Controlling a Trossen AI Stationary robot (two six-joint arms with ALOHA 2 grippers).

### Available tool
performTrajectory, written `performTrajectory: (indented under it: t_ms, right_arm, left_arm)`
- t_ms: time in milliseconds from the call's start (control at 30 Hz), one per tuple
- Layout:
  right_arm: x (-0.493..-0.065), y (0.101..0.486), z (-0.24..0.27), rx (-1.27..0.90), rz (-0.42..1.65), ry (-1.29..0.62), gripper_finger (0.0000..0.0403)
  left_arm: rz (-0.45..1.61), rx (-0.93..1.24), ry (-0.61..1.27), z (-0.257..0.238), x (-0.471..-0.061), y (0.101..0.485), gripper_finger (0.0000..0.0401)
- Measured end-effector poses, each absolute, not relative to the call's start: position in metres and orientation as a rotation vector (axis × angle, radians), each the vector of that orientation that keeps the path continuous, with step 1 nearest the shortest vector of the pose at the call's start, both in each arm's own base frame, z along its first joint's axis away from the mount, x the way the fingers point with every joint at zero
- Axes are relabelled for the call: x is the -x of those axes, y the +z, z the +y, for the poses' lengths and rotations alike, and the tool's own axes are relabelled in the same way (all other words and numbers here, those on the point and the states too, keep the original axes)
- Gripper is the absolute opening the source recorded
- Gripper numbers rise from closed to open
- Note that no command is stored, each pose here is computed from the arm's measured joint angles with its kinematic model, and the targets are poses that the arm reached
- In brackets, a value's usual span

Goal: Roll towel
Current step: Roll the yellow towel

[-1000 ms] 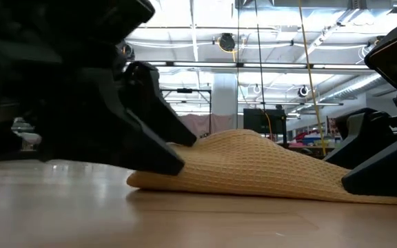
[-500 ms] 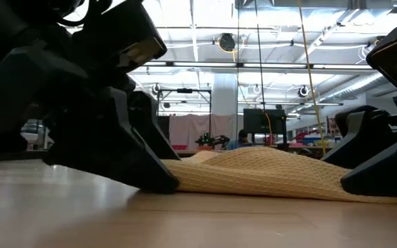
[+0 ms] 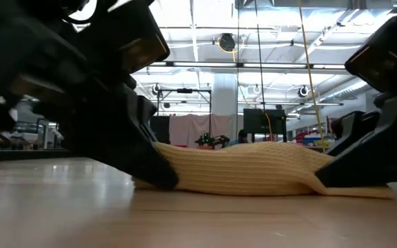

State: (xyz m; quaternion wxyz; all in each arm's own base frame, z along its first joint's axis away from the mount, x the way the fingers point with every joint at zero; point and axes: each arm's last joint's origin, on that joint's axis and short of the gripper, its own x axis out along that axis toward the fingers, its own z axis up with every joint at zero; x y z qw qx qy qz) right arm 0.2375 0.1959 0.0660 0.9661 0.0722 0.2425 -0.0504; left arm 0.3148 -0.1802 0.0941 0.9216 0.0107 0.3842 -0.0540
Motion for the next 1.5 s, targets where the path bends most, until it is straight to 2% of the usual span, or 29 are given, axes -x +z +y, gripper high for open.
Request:
performTrajectory:
  t_ms: [133,267,500,800,900,1133,1333,1500]
  right_arm:
    - [-0.238,0.081,0.196,-0.179,0.507,-0.035,0.0076]
    - [-0.234,0.102,0.198,-0.069,0.510,0.048,0.0083]
    - [-0.211,0.116,0.213,0.098,0.544,0.195,0.0174]
    - [-0.201,0.103,0.227,0.217,0.471,0.137,0.0285]
    - [-0.208,0.095,0.225,0.280,0.454,0.125,0.0302]
    - [-0.222,0.079,0.214,0.305,0.466,0.067,0.0285]
    - [-0.232,0.074,0.204,0.189,0.505,0.063,0.0261]
    - [-0.241,0.073,0.194,0.059,0.533,0.039,0.0222]
  left_arm:
    - [0.805,0.014,-0.173,-0.181,-0.313,0.101,0.0023]
    - [0.825,0.062,-0.176,-0.176,-0.315,0.102,0.0029]
    - [0.874,0.188,-0.165,-0.164,-0.321,0.101,0.0022]
    - [0.886,0.232,-0.158,-0.160,-0.323,0.101,0.0024]
    - [0.886,0.234,-0.157,-0.160,-0.323,0.101,0.0024]
    - [0.890,0.278,-0.131,-0.160,-0.323,0.100,0.0024]
    - [0.889,0.278,-0.128,-0.159,-0.323,0.100,0.0024]
    - [0.890,0.273,-0.142,-0.160,-0.323,0.100,0.0024]
